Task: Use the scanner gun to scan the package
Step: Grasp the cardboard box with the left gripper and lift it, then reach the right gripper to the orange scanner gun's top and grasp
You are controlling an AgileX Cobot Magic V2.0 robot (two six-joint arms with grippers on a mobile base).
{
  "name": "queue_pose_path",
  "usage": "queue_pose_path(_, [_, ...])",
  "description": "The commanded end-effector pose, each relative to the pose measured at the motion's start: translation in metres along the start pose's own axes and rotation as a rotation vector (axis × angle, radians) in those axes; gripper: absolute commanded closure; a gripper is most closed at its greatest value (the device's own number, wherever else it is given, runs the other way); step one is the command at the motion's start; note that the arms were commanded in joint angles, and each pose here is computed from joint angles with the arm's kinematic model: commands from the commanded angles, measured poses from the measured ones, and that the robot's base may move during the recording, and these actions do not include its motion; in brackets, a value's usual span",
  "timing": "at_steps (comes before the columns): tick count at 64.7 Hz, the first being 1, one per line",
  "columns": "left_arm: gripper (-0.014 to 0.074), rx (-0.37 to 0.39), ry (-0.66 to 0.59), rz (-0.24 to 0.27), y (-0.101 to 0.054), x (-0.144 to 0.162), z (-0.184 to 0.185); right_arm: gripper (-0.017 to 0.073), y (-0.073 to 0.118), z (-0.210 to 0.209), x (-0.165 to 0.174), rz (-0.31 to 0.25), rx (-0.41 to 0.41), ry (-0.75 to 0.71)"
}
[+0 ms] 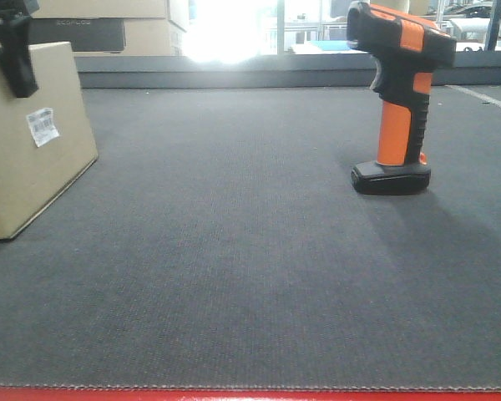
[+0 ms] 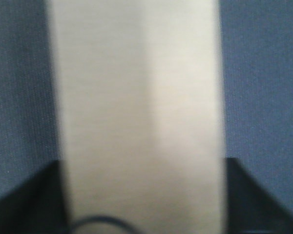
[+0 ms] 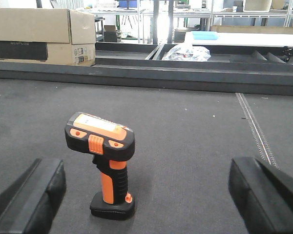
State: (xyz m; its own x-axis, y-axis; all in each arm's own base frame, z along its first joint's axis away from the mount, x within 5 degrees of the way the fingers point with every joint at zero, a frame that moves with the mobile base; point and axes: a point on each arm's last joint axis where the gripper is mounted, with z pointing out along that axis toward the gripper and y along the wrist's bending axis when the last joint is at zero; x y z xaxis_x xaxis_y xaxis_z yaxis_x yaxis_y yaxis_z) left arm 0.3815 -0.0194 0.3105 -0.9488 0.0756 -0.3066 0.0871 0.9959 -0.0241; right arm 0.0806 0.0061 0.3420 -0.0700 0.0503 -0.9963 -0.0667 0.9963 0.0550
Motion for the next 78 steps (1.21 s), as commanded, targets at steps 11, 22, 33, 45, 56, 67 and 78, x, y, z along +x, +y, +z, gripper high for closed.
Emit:
queue_pose_path(11, [0.0704,0.006,0.002,0.005,-0.002,0.000,-0.004,-0.0010,0.000,0.001,-0.003,-0.008,0.000,-0.013])
queue_pose_path(22, [0.0704,0.022,-0.037,0.000,-0.004,-0.006,-0.013,-0.0010,0.000,0.001,-0.002,-0.008,0.000,-0.011])
queue_pose_path(33, [0.0704,0.201,-0.124,-0.066,-0.016,-0.005,-0.044,-0.0010,0.004,0.001,0.000,-0.011,-0.044,0.022])
queue_pose_path(45, [0.0704,0.447,-0.181,-0.135,-0.026,-0.005,-0.065,-0.0010,0.009,0.000,0.002,-0.017,-0.114,0.036])
queue_pose_path(56, [0.0704,0.540,-0.190,-0.157,-0.032,-0.006,-0.069,-0.0010,0.015,0.003,0.017,0.009,-0.188,0.111])
queue_pose_path(67, [0.0704,0.541,-0.190,-0.157,-0.032,-0.006,-0.069,-0.0010,0.022,0.017,0.047,0.035,-0.237,0.219])
queue_pose_path(78, [0.0704,0.541,-0.190,-0.157,-0.032,-0.006,-0.069,-0.0010,0.026,0.042,0.064,0.037,-0.234,0.191])
